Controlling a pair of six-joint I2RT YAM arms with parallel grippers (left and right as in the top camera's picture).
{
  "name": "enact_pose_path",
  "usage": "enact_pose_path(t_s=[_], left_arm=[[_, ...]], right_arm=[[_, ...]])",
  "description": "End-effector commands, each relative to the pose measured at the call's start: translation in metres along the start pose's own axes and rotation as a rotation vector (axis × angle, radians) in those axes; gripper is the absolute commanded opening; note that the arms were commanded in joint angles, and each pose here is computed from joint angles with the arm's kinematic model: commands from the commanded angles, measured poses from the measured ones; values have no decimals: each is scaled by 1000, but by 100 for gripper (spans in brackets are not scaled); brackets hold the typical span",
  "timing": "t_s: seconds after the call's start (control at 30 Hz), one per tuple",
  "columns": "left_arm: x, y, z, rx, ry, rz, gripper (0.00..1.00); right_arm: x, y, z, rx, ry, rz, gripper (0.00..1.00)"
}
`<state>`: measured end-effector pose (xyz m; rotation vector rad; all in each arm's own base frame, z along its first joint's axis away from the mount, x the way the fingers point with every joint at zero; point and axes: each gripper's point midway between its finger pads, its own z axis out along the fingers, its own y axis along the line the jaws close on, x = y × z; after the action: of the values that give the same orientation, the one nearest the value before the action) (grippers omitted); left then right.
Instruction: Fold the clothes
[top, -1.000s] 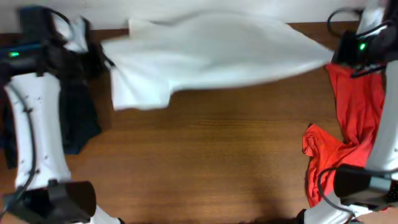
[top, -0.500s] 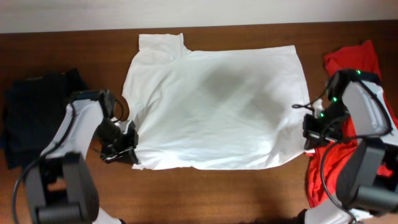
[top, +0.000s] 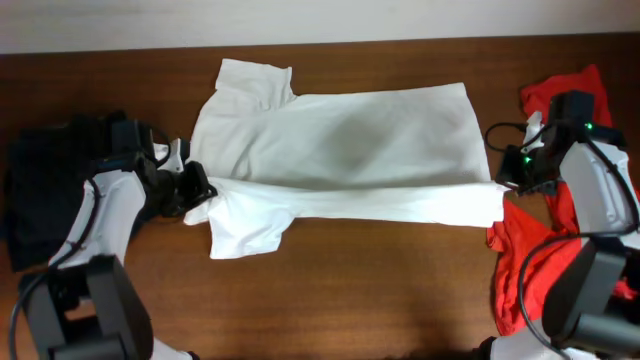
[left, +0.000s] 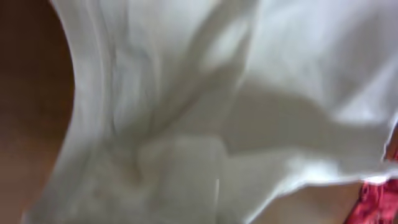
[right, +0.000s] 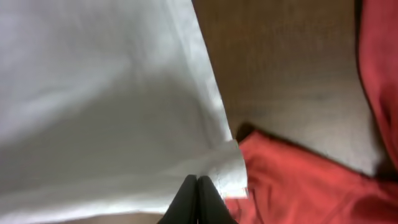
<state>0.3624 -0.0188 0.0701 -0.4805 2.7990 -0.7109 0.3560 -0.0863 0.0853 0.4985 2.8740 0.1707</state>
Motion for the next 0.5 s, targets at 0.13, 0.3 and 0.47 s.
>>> enact_pose_path(t_s=[0.13,0.3,0.47], left_arm=[[-21,17,33,20,-19,-125,6],[-20,20,40,16,-7,-135,6],[-22,-5,34,148,7,-72,73]], right_arm=[[-25,21,26,-104,-55,-25,4],[-54,43,26,-118,-182,-97,11],[-41,44,29,-112,-128,-96,75]])
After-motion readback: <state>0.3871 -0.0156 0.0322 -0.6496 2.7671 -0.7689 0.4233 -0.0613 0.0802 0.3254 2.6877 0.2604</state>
